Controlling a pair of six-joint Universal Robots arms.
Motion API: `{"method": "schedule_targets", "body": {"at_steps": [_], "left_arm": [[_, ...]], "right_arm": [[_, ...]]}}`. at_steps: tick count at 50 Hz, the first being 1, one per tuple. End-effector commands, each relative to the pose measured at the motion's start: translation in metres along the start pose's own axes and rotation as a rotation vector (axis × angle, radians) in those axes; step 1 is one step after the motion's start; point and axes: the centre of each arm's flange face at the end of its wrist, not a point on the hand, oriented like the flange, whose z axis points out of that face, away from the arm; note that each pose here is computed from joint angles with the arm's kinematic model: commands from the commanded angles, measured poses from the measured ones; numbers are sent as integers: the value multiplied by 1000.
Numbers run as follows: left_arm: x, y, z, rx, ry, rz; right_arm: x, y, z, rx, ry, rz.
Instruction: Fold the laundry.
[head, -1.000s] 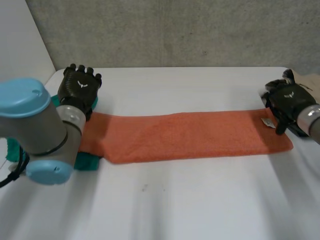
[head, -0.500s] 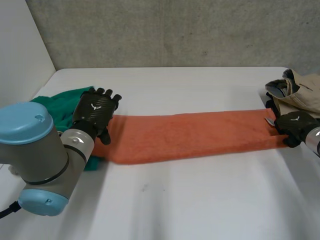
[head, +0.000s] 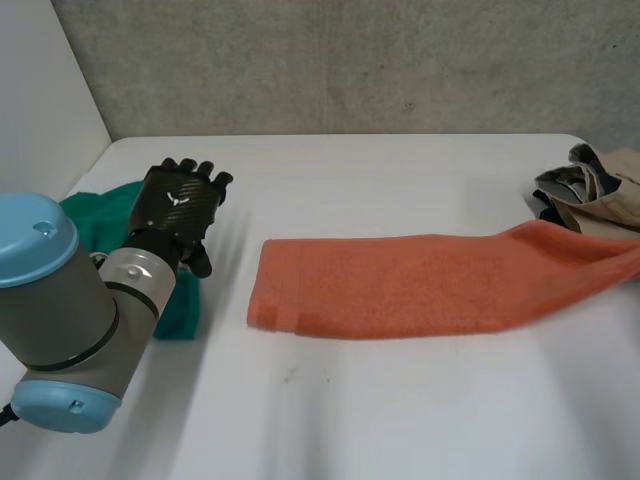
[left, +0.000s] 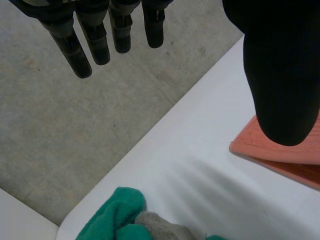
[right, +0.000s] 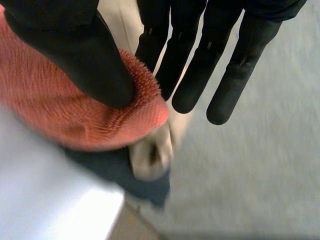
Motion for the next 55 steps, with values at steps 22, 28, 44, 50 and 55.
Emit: {"method": "schedule_targets", "body": {"at_steps": [22, 28, 44, 50, 55], "left_arm": [[-8, -13, -8, 37, -25, -14], [-7, -18, -4, 62, -22, -17], [76, -44, 5, 177, 174, -11], [115, -30, 11, 163, 256, 0], [136, -12, 32, 142, 267, 8]], "right_arm": [[-359, -161, -175, 844, -710, -232], [-343, -160, -175, 755, -673, -172], [-224, -108, -131, 271, -572, 192], [-220, -82, -123, 211, -539, 149], [-223, -75, -124, 206, -536, 131]]}}
